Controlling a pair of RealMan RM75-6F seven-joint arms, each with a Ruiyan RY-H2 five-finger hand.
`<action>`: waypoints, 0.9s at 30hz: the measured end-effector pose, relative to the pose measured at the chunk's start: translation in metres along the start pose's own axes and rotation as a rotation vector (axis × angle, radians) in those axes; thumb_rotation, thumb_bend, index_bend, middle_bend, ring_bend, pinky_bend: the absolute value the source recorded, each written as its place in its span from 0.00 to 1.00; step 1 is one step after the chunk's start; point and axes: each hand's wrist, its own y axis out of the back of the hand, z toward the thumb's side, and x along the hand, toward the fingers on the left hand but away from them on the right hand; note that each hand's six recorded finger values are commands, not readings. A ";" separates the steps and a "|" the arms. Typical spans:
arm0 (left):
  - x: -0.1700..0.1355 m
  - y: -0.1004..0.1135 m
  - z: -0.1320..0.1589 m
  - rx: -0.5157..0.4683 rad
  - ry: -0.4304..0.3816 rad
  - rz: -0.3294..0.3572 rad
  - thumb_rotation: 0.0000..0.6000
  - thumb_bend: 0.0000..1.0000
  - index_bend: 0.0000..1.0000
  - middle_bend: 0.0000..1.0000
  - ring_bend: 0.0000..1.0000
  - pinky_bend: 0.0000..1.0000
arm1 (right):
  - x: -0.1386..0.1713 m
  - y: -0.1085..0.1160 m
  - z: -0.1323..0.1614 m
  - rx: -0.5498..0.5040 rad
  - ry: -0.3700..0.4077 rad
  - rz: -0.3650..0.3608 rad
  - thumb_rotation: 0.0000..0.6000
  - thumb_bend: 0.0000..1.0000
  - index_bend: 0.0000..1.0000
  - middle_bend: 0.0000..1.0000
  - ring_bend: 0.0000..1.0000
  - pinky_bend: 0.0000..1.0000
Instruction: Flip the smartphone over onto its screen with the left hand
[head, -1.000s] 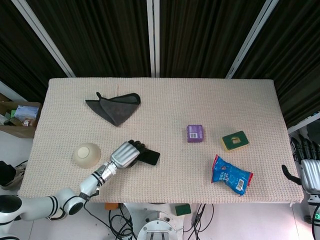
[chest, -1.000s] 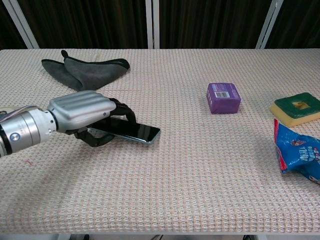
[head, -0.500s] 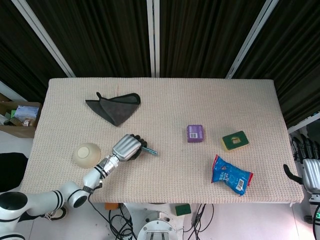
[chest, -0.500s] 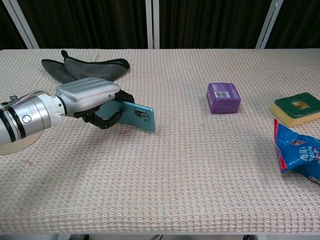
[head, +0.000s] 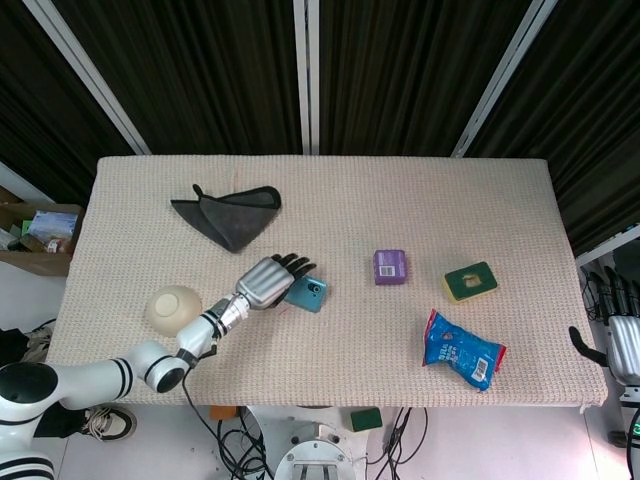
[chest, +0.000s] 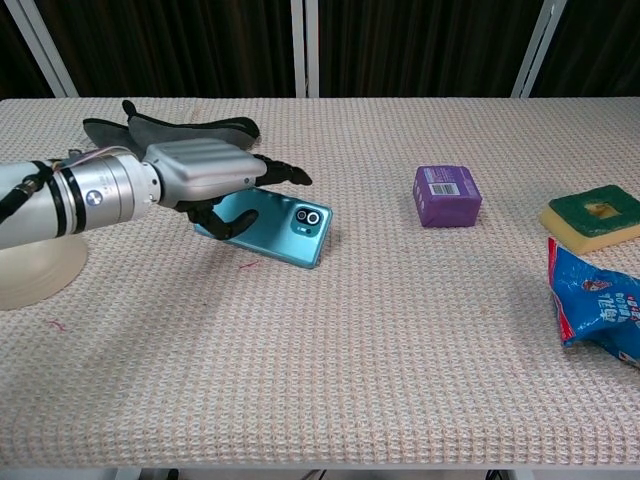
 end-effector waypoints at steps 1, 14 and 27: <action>0.000 0.002 0.000 0.000 0.002 0.015 1.00 0.61 0.04 0.06 0.07 0.27 | 0.000 0.001 0.000 -0.001 0.000 -0.003 1.00 0.32 0.00 0.00 0.00 0.00; -0.071 0.040 -0.042 -0.019 0.192 0.350 1.00 0.05 0.07 0.12 0.07 0.26 | 0.001 0.000 -0.002 0.001 0.006 -0.013 1.00 0.32 0.00 0.00 0.00 0.00; -0.295 -0.023 -0.108 -0.047 0.656 0.331 1.00 0.00 0.09 0.09 0.05 0.20 | 0.012 -0.009 0.006 0.053 0.035 0.024 1.00 0.30 0.00 0.00 0.00 0.00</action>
